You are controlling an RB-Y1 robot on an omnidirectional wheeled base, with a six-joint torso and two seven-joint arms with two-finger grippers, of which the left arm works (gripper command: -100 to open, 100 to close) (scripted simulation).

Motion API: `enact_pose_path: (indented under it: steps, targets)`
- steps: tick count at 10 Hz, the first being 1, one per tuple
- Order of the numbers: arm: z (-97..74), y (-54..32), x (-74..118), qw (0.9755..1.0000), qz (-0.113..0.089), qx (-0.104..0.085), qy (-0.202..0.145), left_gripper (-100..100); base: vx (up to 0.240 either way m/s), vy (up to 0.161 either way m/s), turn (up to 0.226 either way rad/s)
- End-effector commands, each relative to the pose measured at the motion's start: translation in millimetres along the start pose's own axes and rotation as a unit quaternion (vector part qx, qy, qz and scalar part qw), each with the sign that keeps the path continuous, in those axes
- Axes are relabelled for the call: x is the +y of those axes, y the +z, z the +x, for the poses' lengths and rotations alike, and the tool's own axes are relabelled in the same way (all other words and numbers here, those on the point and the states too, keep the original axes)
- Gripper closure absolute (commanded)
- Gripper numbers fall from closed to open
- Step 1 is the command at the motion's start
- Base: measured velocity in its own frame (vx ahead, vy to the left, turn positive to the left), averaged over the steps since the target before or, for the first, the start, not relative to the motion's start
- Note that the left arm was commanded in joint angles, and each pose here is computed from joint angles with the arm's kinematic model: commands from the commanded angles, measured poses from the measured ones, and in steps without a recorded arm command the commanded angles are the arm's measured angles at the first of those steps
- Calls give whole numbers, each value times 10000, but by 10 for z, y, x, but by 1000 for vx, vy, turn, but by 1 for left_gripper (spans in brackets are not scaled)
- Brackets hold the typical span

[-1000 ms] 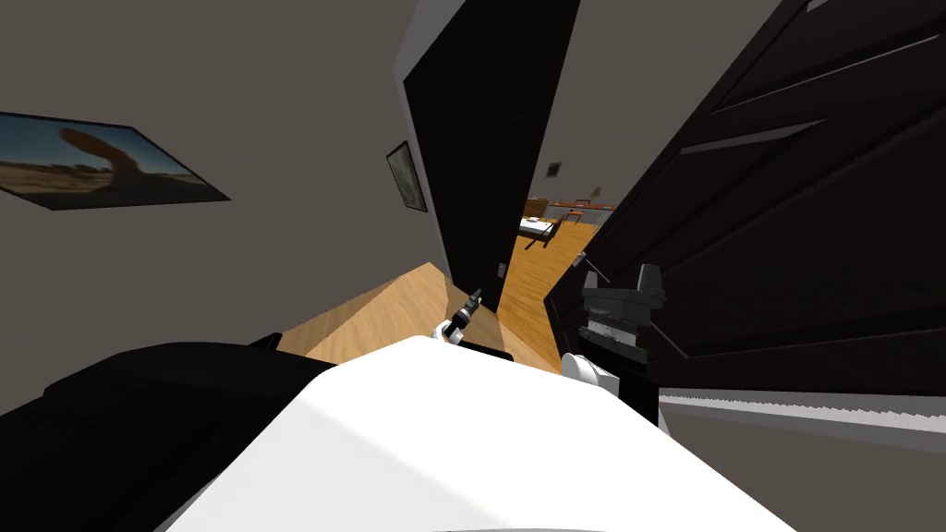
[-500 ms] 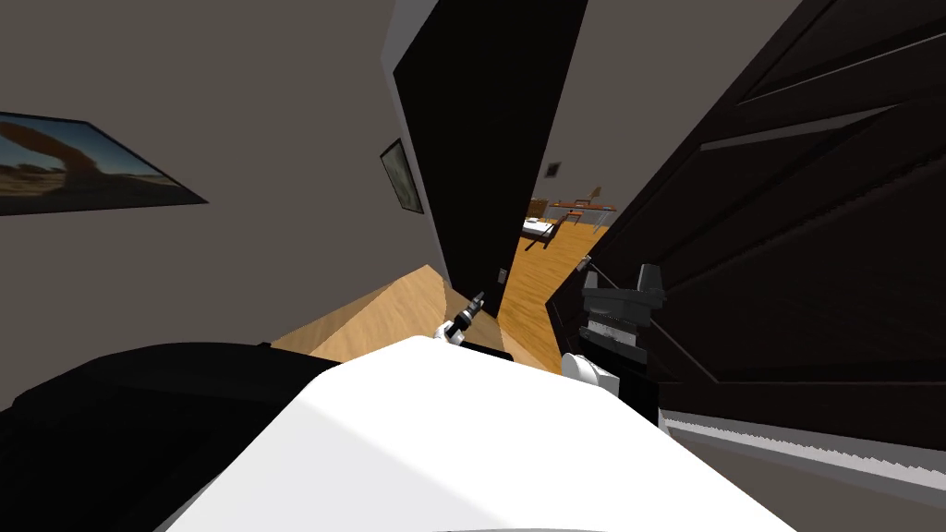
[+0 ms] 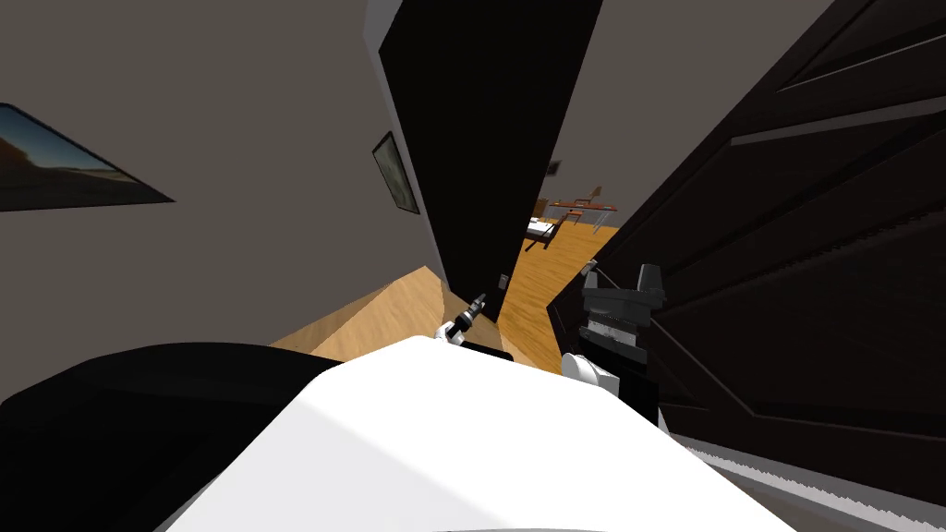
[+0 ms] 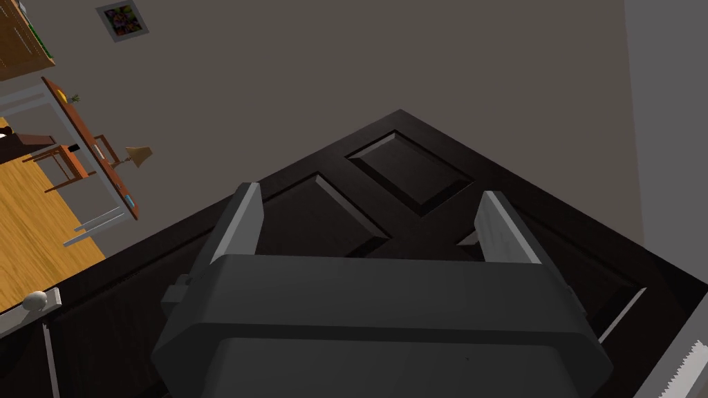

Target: Push the door open

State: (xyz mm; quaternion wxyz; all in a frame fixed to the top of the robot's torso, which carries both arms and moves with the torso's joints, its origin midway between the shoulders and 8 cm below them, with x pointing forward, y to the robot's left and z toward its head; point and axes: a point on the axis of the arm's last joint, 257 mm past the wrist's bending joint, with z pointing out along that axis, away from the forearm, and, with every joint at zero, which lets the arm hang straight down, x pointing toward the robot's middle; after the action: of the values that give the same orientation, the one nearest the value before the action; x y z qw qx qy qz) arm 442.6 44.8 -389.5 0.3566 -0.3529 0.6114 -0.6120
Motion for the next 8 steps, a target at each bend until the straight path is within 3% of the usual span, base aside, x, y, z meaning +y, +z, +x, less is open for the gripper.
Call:
enact_pose_path:
  steps: [1,8]
  targets:
    - [-48,-13,13,10000,-20,-27,36,-100,184,-64,-25]
    - [-108,-5,38,9999,-50,-151,40,-100,189,-105,-35]
